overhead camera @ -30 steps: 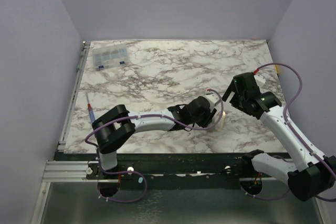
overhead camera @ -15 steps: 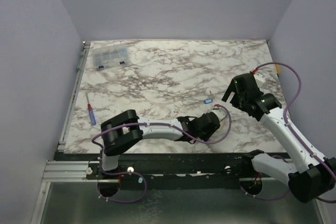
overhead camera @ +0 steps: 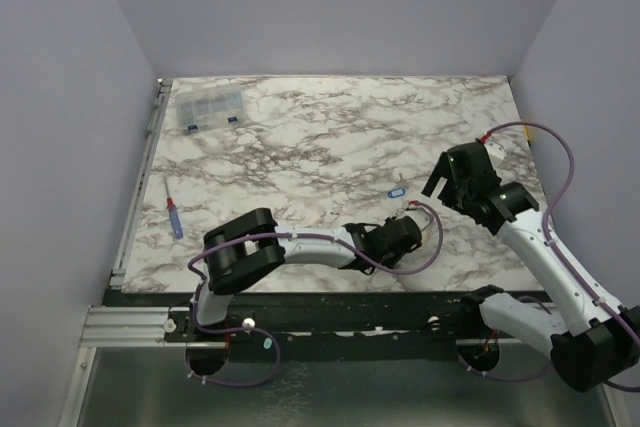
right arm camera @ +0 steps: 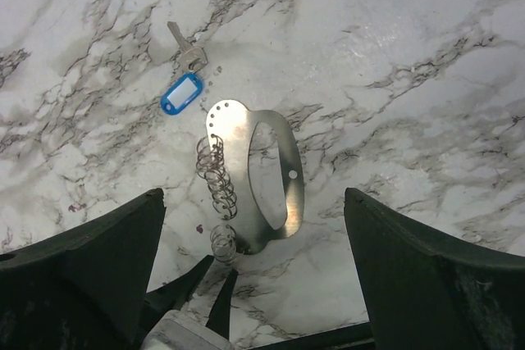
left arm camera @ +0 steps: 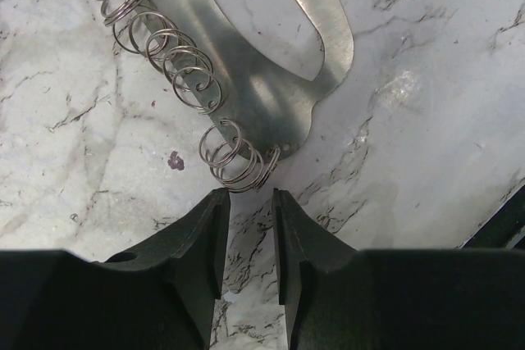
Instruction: Put the keys on the keyring
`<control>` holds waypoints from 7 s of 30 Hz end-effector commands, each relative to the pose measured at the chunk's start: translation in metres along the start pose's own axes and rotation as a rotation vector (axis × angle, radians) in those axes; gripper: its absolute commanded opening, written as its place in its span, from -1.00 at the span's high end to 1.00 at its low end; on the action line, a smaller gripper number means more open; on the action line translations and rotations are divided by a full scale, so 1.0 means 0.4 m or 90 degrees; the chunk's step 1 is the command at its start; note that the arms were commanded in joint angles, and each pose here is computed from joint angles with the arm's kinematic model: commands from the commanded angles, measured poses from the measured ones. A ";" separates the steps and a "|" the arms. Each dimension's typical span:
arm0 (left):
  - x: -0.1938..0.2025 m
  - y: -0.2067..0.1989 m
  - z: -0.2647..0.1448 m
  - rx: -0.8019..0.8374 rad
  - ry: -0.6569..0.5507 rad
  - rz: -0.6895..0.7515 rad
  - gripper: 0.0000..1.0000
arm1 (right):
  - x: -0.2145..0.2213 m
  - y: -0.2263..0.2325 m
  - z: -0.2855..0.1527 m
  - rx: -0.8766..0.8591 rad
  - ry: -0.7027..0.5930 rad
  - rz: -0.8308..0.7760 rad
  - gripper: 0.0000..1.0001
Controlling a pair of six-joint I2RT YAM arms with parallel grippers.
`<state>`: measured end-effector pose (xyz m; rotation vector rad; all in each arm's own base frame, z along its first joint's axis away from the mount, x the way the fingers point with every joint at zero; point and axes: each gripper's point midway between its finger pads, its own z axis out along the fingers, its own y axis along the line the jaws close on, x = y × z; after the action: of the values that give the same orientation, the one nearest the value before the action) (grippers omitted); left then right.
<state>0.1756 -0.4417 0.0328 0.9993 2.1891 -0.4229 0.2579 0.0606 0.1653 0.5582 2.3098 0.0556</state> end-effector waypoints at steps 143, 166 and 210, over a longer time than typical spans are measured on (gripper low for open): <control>-0.026 0.484 -0.463 -0.137 -0.194 -0.083 0.10 | 0.440 0.020 0.091 0.036 0.338 0.209 0.26; -0.019 0.483 -0.463 -0.136 -0.192 -0.087 0.10 | 0.426 0.036 0.135 0.109 0.288 0.359 0.30; -0.007 0.485 -0.459 -0.139 -0.184 -0.082 0.10 | 0.447 0.031 0.129 0.094 0.262 0.369 0.99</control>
<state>0.2399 -0.2267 0.1689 0.6430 1.9877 -0.3959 0.1869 0.1549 0.0157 1.4587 2.4941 0.3990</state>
